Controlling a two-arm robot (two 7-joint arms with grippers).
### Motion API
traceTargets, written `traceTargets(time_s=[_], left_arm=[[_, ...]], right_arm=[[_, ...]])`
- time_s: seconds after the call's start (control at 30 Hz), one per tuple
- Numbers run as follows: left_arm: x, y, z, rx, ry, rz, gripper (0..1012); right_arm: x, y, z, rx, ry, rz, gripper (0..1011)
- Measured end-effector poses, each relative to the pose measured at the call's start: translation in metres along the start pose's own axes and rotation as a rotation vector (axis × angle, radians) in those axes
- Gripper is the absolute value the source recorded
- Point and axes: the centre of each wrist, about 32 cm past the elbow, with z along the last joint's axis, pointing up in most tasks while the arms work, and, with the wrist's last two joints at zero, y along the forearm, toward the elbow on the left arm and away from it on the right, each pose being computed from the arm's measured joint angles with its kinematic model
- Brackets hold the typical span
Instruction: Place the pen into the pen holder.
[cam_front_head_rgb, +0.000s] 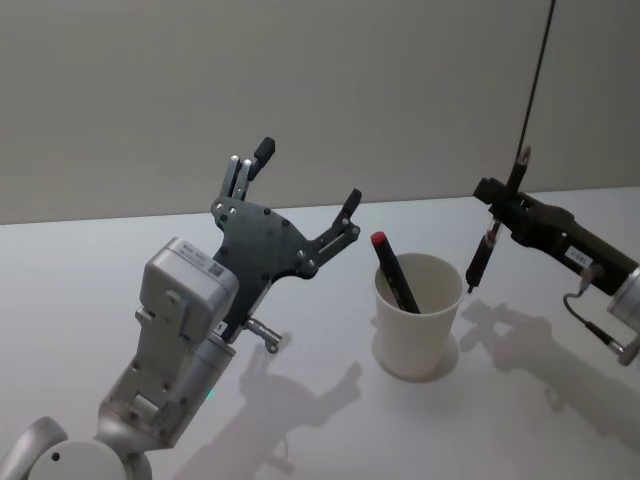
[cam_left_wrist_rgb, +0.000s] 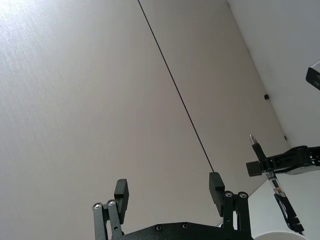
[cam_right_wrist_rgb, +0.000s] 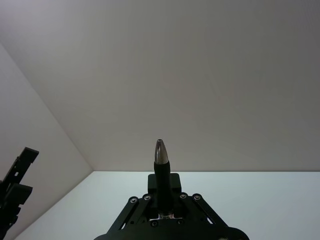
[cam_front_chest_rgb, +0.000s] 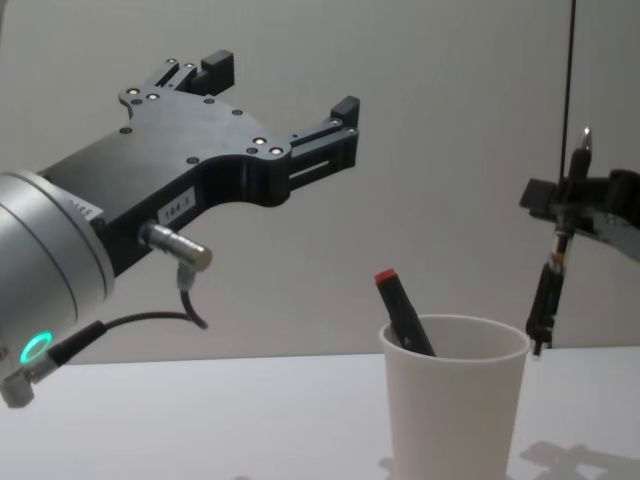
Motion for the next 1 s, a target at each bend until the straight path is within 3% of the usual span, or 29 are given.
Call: traceTargets(time_s=[0.27,0.63,0.8,1.0], left_arm=[[0.0,0.0,0.0,0.0,0.0,0.0,1001],[0.0,0.0,0.0,0.0,0.0,0.0,1001],[0.0,0.0,0.0,0.0,0.0,0.0,1001],[0.0,0.0,0.0,0.0,0.0,0.0,1001]], right_arm=[[-0.003,0.004,0.01,0.07,0.018,0.033,132],[-0.011,0.018,0.042,0.164,0.001,0.099,132],[-0.013,0.023,0.047,0.153,-0.018,0.116,132],[-0.015,0.027,0.047,0.103,-0.046,0.127,132]])
